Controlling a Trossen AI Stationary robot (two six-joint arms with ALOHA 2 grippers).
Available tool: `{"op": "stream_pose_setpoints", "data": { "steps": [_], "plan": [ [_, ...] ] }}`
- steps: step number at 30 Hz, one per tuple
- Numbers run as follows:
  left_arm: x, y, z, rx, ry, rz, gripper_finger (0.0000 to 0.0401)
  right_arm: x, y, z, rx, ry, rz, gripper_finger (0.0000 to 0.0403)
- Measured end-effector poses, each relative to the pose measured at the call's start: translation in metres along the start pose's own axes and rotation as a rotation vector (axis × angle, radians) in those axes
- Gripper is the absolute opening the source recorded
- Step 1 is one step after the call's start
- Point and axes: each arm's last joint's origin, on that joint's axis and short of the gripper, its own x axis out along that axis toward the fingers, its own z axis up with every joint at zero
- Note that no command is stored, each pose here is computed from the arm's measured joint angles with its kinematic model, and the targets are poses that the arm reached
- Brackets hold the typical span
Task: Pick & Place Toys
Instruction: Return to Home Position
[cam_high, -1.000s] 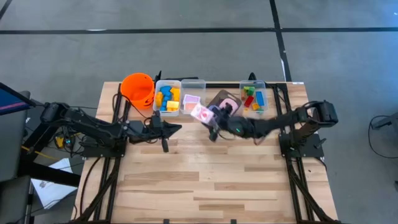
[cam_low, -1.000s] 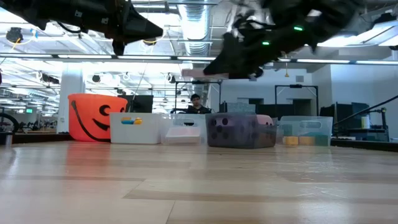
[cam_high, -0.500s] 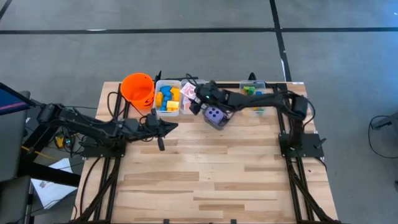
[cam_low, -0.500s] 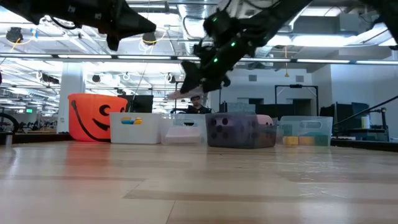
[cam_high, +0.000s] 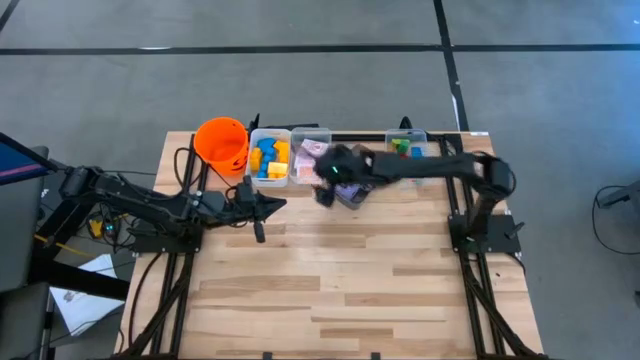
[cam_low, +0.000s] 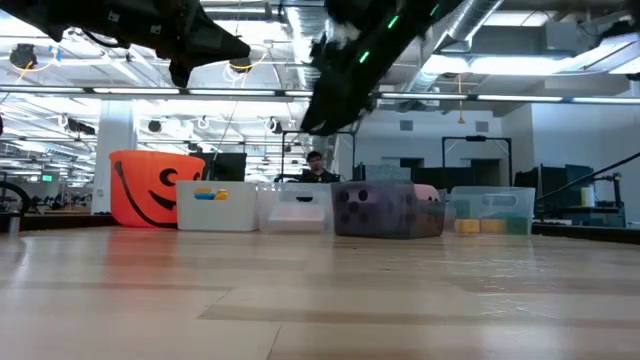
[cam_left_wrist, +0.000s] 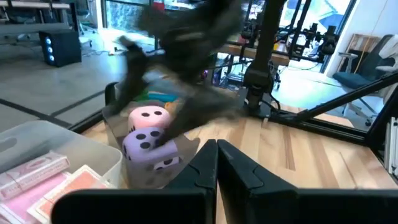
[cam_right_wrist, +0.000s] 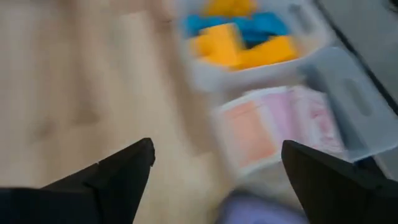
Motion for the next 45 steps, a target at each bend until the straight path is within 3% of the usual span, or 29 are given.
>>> {"op": "stream_pose_setpoints", "data": {
  "steps": [5,11,13,15,17,20,23,27,31,36,41,45],
  "plan": [
    [-0.001,0.0,0.001,-0.048,-0.001,-0.001,0.0,-0.082,0.052,-0.02,-0.181,-0.068,0.109,0.0355],
    [-0.003,0.001,0.003,-0.076,-0.015,-0.004,0.0,-0.178,0.092,-0.086,-0.433,-0.178,0.311,0.0355],
    [-0.004,0.001,0.005,-0.101,-0.025,-0.013,0.0,-0.199,0.094,-0.11,-0.443,-0.229,0.338,0.0355],
    [-0.006,0.0,0.006,-0.164,-0.02,-0.041,0.0,-0.214,0.091,-0.13,-0.378,-0.325,0.335,0.0355],
    [-0.007,-0.003,0.007,-0.178,-0.015,-0.095,0.0,-0.216,0.086,-0.153,-0.319,-0.415,0.324,0.0355],
    [-0.01,-0.01,0.004,-0.068,0.007,-0.166,0.0,-0.203,0.079,-0.185,-0.217,-0.597,0.361,0.0355],
    [-0.013,-0.015,0.003,0.004,-0.005,-0.169,0.0,-0.184,0.068,-0.214,-0.113,-0.789,0.473,0.0355],
    [-0.015,-0.019,0.003,0.038,-0.013,-0.149,0.0,-0.165,0.05,-0.244,-0.033,-0.911,0.662,0.0356],
    [-0.016,-0.017,-0.003,0.042,-0.005,-0.124,0.0,-0.155,0.042,-0.249,0.0,-0.893,0.695,0.0356],
    [-0.024,-0.002,-0.037,-0.047,-0.036,-0.04,0.0,-0.149,0.038,-0.247,-0.014,-0.864,0.76,0.0356],
    [-0.048,0.019,-0.075,-0.154,-0.154,-0.105,0.0,-0.145,0.034,-0.246,0.009,-0.848,0.756,0.0356],
    [-0.049,0.018,-0.076,-0.15,-0.146,-0.129,0.0,-0.143,0.031,-0.245,0.019,-0.845,0.728,0.0356]
  ]
}}
